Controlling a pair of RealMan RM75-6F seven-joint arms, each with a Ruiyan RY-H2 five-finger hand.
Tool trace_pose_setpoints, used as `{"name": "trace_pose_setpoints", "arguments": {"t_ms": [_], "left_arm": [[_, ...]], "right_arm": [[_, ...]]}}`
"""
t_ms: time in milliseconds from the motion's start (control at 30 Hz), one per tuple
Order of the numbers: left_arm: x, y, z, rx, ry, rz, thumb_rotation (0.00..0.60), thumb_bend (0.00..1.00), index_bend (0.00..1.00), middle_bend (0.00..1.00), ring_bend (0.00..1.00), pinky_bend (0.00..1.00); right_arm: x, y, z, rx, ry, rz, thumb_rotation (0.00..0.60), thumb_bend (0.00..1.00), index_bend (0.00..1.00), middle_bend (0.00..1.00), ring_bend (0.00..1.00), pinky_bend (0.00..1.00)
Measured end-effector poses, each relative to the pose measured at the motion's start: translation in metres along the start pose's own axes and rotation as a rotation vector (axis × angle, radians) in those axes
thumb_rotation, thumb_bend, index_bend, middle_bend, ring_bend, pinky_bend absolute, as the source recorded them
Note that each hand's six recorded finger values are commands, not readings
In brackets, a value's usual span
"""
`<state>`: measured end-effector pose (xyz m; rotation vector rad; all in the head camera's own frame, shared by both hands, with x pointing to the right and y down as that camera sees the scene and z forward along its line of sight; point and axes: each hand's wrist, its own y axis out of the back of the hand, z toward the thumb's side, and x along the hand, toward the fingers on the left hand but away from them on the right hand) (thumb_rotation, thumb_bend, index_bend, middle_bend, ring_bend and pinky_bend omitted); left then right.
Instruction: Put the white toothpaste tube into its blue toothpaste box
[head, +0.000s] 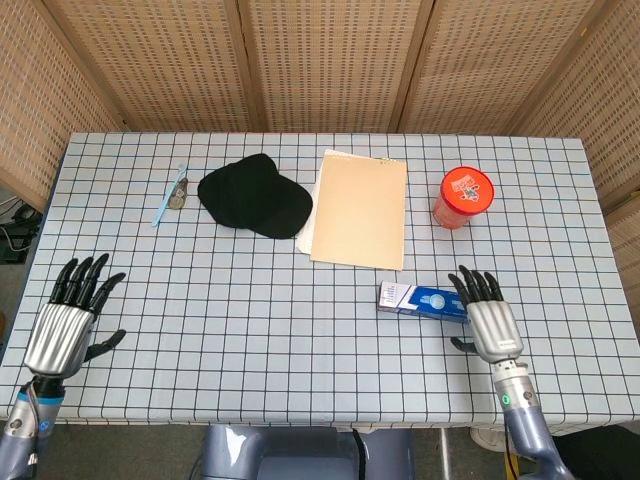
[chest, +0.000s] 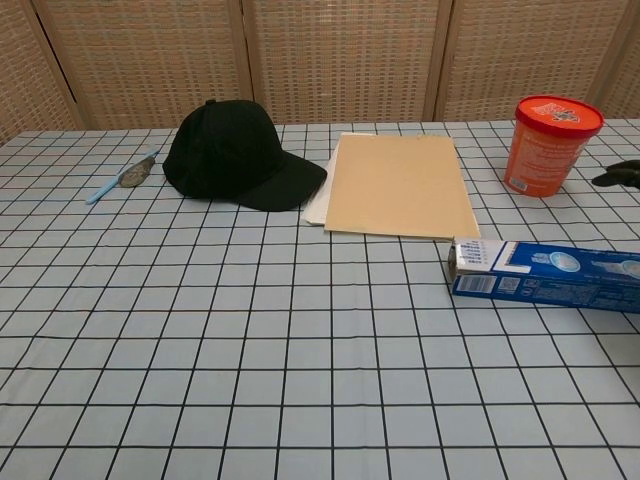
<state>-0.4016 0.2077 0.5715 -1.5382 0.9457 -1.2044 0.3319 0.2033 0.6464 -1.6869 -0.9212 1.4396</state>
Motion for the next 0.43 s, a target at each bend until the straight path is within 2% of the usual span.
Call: {"name": "trace_pose_setpoints", "arguments": {"t_ms": [200,433], "left_arm": [[-0.031,-0.018,-0.015,-0.009,0.060,-0.055,0.600,0.09,0.15,0.00,0.00,0.00],[-0.045,-0.033,-0.024,0.010,0.085,-0.089,0.600,0.10,0.14,0.00,0.00,0.00]], "right_arm": [[0.046,0.013,-0.029,0.070,-0.003,-0.053,0.600,0.16,0.08,0.00,0.00,0.00],[0.062,0.019,-0.048,0.052,-0.007,-0.080,0.600,0.16,0.08,0.00,0.00,0.00]]}}
